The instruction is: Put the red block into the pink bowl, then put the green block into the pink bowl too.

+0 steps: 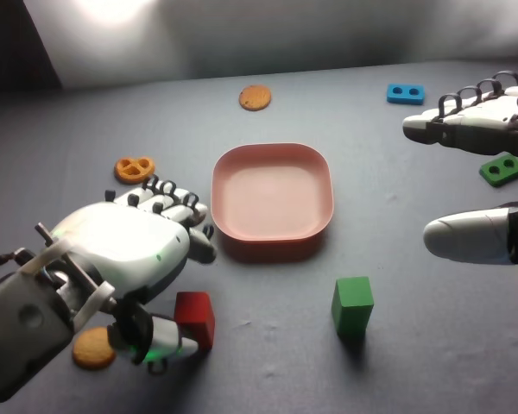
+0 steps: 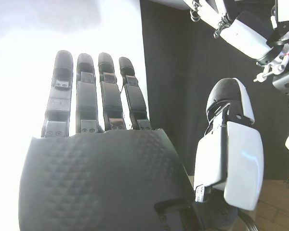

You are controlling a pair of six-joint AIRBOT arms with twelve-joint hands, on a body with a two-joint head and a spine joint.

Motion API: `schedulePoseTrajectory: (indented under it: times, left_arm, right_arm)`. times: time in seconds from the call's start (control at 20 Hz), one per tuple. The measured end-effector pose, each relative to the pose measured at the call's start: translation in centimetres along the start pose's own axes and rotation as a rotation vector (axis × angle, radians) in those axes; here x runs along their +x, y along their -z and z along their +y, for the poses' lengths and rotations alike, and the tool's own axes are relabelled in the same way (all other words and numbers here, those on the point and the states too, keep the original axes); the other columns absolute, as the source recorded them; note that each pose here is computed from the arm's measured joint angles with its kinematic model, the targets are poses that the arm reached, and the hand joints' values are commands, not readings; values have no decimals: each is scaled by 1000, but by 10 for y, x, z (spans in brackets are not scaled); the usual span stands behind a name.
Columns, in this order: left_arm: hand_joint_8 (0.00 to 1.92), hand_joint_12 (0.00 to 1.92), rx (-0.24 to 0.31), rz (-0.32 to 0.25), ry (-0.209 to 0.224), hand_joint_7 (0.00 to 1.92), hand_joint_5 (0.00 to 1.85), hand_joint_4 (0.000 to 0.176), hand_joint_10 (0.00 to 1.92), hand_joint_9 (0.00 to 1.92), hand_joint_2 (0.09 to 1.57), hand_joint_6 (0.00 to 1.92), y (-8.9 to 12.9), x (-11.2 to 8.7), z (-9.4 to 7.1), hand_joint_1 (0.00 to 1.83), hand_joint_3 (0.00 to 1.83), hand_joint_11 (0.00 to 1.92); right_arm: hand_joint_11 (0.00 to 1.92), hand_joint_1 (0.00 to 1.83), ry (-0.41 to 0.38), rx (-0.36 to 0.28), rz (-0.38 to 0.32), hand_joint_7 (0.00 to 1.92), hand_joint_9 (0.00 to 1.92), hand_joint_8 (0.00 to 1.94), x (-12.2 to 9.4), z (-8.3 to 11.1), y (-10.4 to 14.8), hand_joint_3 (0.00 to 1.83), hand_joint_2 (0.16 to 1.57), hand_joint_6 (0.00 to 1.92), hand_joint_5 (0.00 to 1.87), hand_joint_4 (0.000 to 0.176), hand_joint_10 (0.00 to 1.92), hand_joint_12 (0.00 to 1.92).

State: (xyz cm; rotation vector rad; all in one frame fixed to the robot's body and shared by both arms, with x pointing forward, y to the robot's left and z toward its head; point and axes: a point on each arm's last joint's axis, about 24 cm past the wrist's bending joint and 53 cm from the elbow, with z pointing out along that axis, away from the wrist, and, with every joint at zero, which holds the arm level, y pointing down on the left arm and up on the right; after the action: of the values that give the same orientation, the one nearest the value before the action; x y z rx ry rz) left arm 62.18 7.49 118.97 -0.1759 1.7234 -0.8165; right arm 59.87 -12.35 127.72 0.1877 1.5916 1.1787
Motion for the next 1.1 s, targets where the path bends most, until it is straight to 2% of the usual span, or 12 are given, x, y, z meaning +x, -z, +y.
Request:
schedulePoseTrajectory:
  times: [0.1,0.25,0.35,0.4,0.45,0.65,0.75,0.85,0.9,0.95,1.05,1.1]
  left_arm:
    - [1,0,3,-4,12,160,749,0,2,33,966,37,-2,-1,-3,899,2,0]
    - [0,0,0,2,26,115,850,0,0,7,953,52,-2,1,-4,938,0,0]
    - [0,0,-7,2,34,103,762,0,0,1,963,8,-2,1,-2,891,2,0]
    - [3,15,-7,2,34,164,894,0,4,42,918,30,-2,1,-2,966,0,19]
    - [0,14,-7,2,34,167,923,0,1,39,915,33,-2,1,-2,965,0,12]
    - [6,26,-7,2,34,170,913,0,7,57,900,19,-2,1,-2,985,0,23]
    - [5,4,-8,1,34,180,981,0,1,46,905,30,-2,1,-2,952,0,2]
    - [0,4,-8,-2,35,155,923,0,5,35,913,1,-2,0,-2,967,1,9]
    - [0,6,-7,-4,35,149,912,0,5,37,926,0,-2,0,-2,935,6,12]
    - [9,15,-7,-5,34,171,941,0,11,55,893,12,-2,-1,-3,1002,0,30]
    - [2,0,-7,-7,33,161,1006,0,0,14,921,35,-2,-1,-3,1006,5,0]
    - [10,0,-8,-7,34,213,1149,0,2,42,1004,519,-2,-1,-3,1123,4,0]
  right_arm:
    - [0,75,-1,4,4,172,134,1,1,-1,0,2,1015,0,168,0,1,402]
    - [0,105,0,3,3,207,176,4,1,-1,0,0,1010,4,205,0,8,541]
    - [0,114,0,3,2,179,142,3,1,-1,0,1,1014,1,181,0,3,440]
    - [0,110,1,3,3,171,133,1,1,-1,0,0,1012,1,170,0,1,407]
    - [0,99,1,2,4,160,122,0,1,-1,0,0,1012,0,161,0,0,400]
    - [0,109,0,2,4,189,152,5,2,0,0,1,1008,6,186,0,6,494]
    - [0,118,0,2,4,178,147,0,2,0,0,1,1008,0,176,0,1,468]
    - [0,93,0,2,4,191,163,7,2,0,0,0,1007,6,183,0,8,505]
    - [0,78,0,2,4,170,137,6,2,0,0,1,1013,4,167,0,4,447]
    - [0,98,-1,2,5,184,152,8,2,0,0,0,1007,7,186,0,7,493]
    - [0,129,-1,2,5,211,175,9,2,0,0,0,1006,8,210,0,9,540]
    - [0,109,0,2,5,179,143,6,2,0,0,0,1010,4,180,0,4,455]
